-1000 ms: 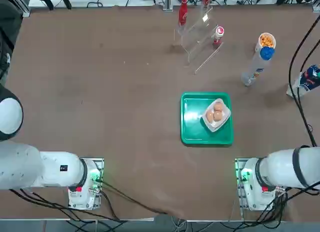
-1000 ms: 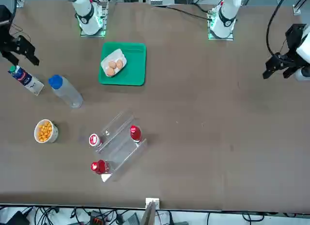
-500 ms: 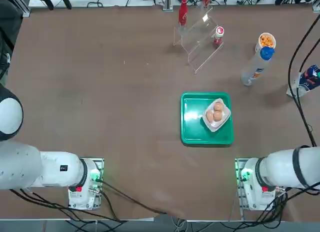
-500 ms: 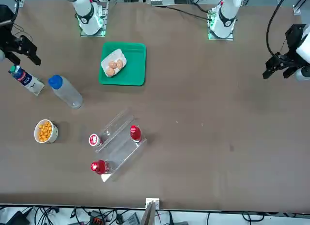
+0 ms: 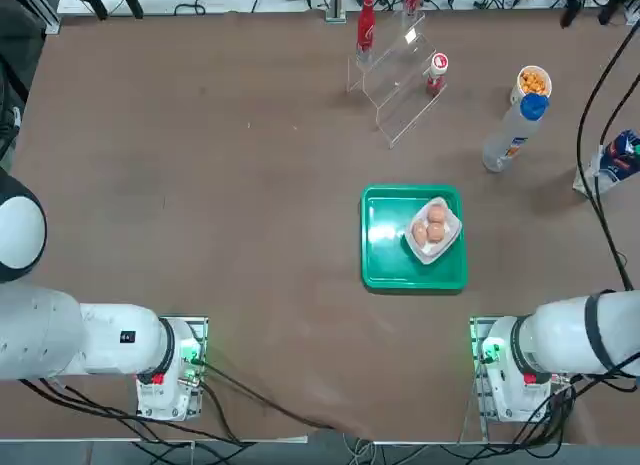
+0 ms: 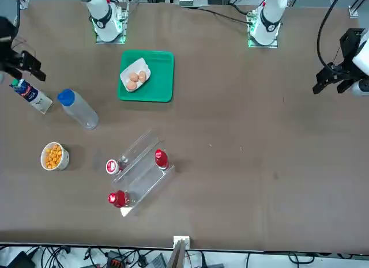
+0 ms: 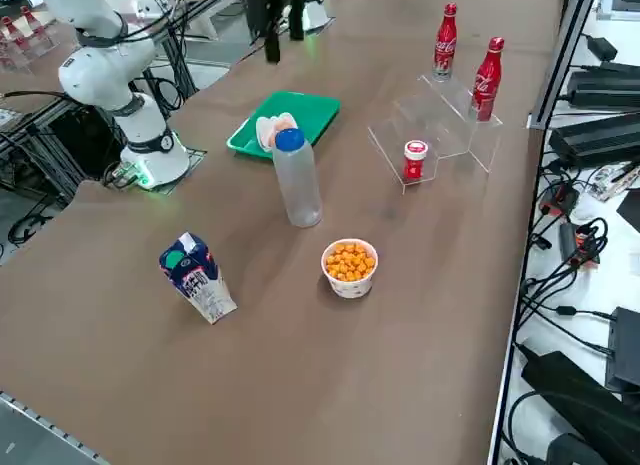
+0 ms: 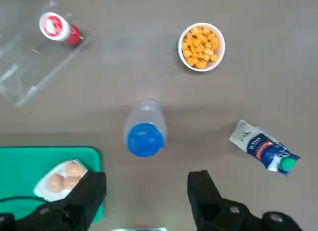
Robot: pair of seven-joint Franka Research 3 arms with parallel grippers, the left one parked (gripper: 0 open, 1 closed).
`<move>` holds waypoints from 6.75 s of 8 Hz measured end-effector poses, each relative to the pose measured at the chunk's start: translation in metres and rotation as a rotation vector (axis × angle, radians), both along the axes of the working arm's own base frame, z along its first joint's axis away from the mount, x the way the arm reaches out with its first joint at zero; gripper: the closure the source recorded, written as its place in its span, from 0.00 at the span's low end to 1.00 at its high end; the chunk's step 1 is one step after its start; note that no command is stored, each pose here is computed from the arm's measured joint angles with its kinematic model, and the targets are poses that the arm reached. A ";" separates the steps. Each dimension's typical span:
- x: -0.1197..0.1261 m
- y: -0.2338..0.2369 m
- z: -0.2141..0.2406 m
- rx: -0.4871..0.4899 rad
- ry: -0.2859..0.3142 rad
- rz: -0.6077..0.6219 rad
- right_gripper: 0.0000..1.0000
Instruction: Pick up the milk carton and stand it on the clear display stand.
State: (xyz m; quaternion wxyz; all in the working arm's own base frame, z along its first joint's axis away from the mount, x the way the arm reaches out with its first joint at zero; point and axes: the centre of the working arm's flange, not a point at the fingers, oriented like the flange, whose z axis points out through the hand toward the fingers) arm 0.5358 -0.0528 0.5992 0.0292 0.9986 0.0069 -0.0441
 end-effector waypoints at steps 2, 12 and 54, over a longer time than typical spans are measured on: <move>-0.004 -0.060 -0.024 0.028 0.058 0.173 0.00; -0.109 -0.274 -0.183 0.083 0.016 0.798 0.00; 0.136 0.289 -0.116 0.012 -0.088 0.504 0.58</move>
